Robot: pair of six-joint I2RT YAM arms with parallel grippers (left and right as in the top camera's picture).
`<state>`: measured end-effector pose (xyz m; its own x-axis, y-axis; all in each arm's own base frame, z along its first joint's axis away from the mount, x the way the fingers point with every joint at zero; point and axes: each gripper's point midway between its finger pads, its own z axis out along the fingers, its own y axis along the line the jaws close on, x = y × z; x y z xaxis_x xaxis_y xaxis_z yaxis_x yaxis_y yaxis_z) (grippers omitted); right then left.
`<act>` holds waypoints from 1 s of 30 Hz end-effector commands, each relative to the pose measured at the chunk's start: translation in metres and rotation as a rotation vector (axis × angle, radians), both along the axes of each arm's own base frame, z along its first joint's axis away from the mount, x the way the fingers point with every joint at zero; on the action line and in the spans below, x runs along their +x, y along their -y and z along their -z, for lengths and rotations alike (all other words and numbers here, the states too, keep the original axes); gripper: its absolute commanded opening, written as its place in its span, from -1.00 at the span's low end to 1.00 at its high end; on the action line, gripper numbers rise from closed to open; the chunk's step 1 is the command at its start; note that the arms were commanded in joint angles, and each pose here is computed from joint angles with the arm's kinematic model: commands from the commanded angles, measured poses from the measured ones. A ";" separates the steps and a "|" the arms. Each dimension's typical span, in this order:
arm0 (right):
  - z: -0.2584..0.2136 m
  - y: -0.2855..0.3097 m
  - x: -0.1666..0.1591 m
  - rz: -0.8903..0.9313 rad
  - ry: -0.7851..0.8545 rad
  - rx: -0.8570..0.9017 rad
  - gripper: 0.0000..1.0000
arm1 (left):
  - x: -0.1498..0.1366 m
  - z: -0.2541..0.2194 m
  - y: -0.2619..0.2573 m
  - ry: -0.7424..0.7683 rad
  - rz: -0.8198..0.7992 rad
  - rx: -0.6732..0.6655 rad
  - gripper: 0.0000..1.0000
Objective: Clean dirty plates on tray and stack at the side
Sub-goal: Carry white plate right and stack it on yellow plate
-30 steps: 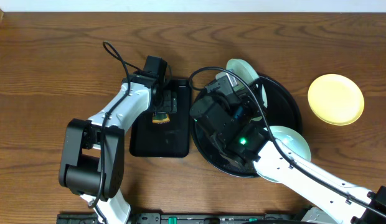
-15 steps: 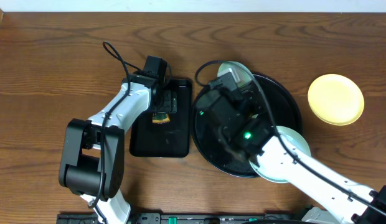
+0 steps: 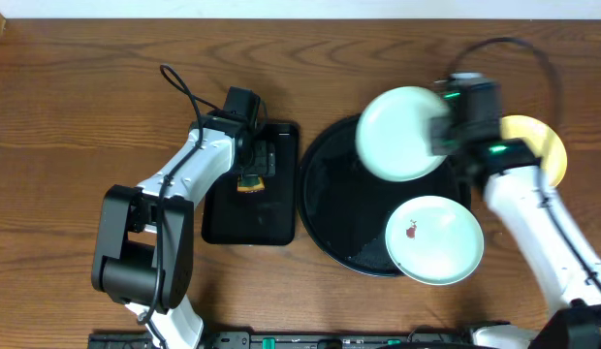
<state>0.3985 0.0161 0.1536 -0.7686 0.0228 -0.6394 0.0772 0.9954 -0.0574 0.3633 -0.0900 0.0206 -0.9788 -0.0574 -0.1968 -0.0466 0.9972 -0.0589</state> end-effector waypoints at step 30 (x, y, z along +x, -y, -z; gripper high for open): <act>0.096 0.241 -0.025 0.606 -0.014 0.465 0.06 | -0.004 0.004 0.000 -0.017 0.006 -0.001 0.74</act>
<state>0.3668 -0.2335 0.0418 -0.5351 0.7219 -0.4389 0.6583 0.6818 0.3188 0.3634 -0.0900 0.0206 -0.9787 -0.0574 -0.1971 -0.0465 0.9972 -0.0594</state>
